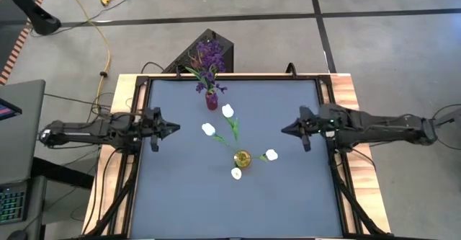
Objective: Sort flowers into vase by color
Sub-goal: Return to Home Position
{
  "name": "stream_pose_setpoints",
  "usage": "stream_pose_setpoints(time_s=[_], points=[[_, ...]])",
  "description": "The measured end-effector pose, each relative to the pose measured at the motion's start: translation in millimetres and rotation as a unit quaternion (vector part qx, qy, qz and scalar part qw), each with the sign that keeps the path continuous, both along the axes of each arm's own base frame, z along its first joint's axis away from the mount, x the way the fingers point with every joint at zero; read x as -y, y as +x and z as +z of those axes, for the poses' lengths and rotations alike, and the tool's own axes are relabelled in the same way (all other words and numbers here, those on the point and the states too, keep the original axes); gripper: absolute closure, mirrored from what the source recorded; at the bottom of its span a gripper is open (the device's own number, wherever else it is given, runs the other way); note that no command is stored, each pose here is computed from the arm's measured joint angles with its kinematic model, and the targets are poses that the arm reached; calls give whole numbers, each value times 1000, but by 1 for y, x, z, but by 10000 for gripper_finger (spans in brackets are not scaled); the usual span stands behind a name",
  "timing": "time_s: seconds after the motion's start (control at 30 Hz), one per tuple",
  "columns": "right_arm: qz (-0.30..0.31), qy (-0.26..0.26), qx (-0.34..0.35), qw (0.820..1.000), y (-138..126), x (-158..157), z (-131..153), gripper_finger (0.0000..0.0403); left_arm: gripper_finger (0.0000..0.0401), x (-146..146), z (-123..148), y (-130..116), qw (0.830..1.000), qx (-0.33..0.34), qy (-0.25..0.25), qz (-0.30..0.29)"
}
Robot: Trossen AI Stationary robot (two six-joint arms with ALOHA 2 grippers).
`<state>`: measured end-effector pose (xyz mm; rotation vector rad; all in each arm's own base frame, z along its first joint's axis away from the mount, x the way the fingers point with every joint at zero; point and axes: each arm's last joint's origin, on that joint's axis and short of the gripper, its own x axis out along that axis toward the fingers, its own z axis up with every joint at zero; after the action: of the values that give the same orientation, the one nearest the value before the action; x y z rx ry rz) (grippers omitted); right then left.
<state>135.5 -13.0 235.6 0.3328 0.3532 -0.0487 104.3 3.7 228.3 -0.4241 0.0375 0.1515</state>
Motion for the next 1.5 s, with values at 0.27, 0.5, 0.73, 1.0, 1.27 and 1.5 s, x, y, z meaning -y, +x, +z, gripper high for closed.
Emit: stream_pose_setpoints(time_s=[0.27, 0.5, 0.73, 1.0, 1.27, 1.5], points=[[-34, -24, 141, 989, -14, 10, -29, 384, 401, -2, -22, -12, 999, 34, 22, 26], [-42, -29, 193, 980, -16, 12, -51, 385, 401, -1, -46, -7, 993, 112, 24, 24], [-22, -44, 174, 984, -16, 10, -63, 371, 401, -2, -57, -7, 997, 52, 38, 40], [9, -91, 177, 980, -16, 9, -63, 363, 401, -3, -57, -6, 996, 42, 67, 45], [8, -82, 162, 983, -16, 9, -66, 362, 401, -3, -58, -6, 995, 39, 81, 45], [-24, -16, 149, 988, -16, 10, -68, 361, 401, -3, -58, -6, 995, 39, 81, 45]])
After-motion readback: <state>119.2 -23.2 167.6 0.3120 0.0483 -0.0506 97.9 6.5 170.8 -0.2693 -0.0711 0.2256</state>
